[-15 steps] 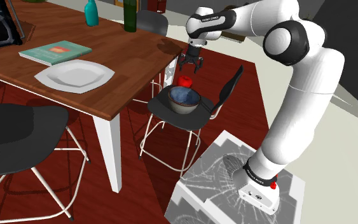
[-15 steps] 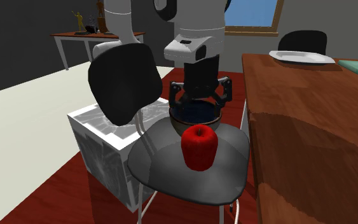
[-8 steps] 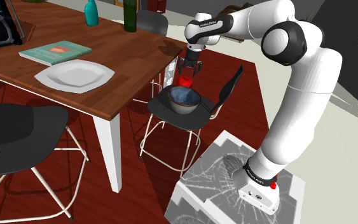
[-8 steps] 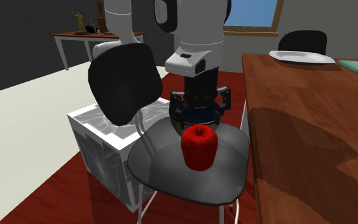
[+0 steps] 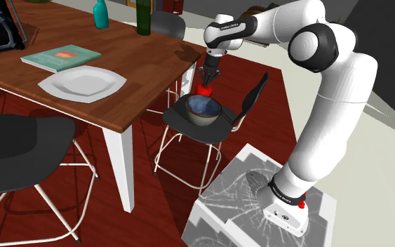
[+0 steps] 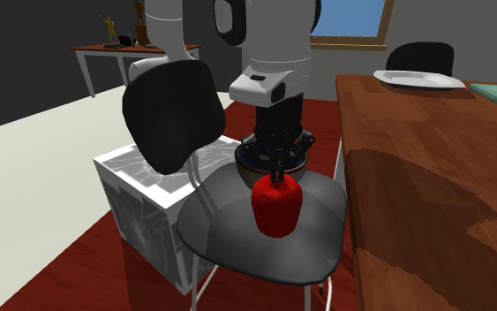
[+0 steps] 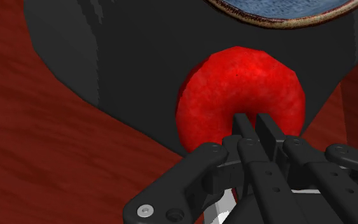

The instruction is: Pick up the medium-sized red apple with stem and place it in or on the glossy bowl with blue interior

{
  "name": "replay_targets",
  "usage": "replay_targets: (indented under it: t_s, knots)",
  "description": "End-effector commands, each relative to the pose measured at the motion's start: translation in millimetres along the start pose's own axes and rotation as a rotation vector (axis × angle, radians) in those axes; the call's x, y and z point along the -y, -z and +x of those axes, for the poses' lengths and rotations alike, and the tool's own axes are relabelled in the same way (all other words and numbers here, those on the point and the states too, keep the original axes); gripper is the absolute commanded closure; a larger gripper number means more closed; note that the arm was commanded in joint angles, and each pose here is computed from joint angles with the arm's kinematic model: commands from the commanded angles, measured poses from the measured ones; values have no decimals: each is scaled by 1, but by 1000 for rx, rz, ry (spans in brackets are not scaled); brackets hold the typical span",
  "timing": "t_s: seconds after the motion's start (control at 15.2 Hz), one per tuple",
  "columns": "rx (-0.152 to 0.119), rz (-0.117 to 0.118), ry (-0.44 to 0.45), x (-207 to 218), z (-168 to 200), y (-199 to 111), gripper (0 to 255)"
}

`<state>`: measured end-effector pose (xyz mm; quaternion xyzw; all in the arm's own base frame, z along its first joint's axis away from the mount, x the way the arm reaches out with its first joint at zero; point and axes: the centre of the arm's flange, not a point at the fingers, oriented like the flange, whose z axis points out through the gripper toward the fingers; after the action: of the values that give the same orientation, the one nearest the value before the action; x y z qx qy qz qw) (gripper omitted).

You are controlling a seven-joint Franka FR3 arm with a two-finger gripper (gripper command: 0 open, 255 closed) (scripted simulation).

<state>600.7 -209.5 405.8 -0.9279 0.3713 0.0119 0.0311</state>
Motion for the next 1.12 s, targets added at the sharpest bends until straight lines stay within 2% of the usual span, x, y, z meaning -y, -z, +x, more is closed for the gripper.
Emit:
replay_targets:
  t_s: [0.0,0.33,1.06]
  knots:
    - [0,0,0,0,0,0,255]
    - [0,0,0,0,0,0,255]
    - [0,0,0,3,-3,58,255]
